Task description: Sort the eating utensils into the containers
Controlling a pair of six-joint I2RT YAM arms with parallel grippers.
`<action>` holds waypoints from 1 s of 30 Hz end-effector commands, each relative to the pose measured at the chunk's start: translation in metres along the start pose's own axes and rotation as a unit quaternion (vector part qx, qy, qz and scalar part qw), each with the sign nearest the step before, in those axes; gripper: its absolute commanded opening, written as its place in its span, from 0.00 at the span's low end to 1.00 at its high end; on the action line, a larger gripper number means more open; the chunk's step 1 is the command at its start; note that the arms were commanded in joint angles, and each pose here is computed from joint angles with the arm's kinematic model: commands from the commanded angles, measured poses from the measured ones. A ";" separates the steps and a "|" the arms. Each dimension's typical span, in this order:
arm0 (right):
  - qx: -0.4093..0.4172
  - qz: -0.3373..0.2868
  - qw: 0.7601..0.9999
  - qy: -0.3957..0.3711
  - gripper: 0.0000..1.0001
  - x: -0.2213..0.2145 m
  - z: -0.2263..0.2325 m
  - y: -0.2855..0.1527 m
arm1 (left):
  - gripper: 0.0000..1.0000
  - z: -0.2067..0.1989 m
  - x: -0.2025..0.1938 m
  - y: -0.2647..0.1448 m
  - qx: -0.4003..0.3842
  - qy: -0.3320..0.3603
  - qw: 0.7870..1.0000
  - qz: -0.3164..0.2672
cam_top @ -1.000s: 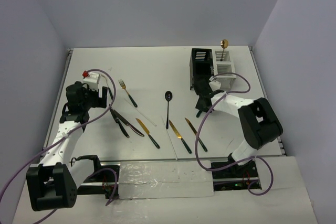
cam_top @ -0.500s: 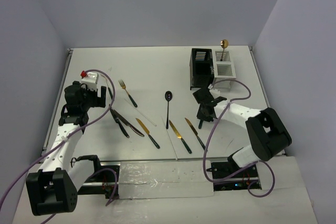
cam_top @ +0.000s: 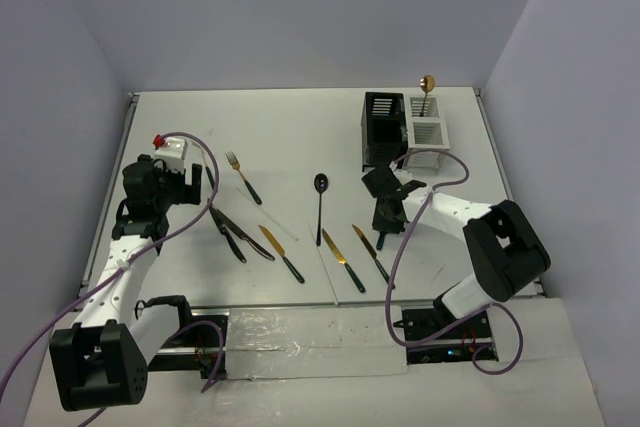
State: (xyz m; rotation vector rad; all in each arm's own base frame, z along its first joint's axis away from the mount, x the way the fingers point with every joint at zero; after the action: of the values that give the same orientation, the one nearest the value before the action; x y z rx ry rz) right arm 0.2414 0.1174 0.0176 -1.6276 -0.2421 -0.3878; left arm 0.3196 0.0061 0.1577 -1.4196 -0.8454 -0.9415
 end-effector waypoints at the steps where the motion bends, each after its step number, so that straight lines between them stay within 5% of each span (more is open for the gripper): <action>1: -0.047 0.063 0.996 -0.032 0.24 -0.033 -0.020 0.008 | 0.93 0.006 0.020 -0.002 0.013 0.009 0.999 -0.041; 4: -0.047 0.055 0.997 -0.031 0.00 -0.033 -0.023 0.007 | 0.93 0.006 0.021 -0.001 0.014 0.009 0.999 -0.042; 13: -0.055 -0.079 0.995 -0.015 0.00 0.001 -0.037 -0.048 | 0.93 0.007 0.023 -0.003 0.015 0.010 0.999 -0.041; 20: 0.079 -0.181 0.979 -0.042 0.00 0.027 -0.006 -0.124 | 0.94 0.011 0.036 -0.005 0.028 0.010 0.998 -0.054; 25: 0.187 -0.314 0.929 -0.061 0.00 0.058 0.002 -0.206 | 0.94 0.008 0.038 -0.008 0.020 0.005 0.999 -0.041; 28: 0.182 -0.431 0.882 -0.051 0.00 0.101 -0.007 -0.257 | 0.94 0.007 0.046 -0.008 0.016 -0.001 0.999 -0.045; 30: 0.110 -0.502 0.857 -0.042 0.00 0.133 -0.028 -0.278 | 0.94 0.007 0.047 -0.005 0.015 -0.007 0.999 -0.039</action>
State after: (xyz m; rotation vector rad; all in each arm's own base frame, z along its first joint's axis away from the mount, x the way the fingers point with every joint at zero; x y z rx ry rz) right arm 0.2263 0.1235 0.2458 -1.1879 -0.9628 -0.7677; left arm 0.3247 0.0110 0.1742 -1.3878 -0.8731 -0.9414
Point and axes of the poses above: each gripper's point midway between its finger pads, its own y axis out along the fingers, its own z axis along the line the jaws close on, x = y × z, the point moved 1 cm from there along -y, back along the fingers, and after that the axes turned 10 degrees about -y, right-handed, at the moved point
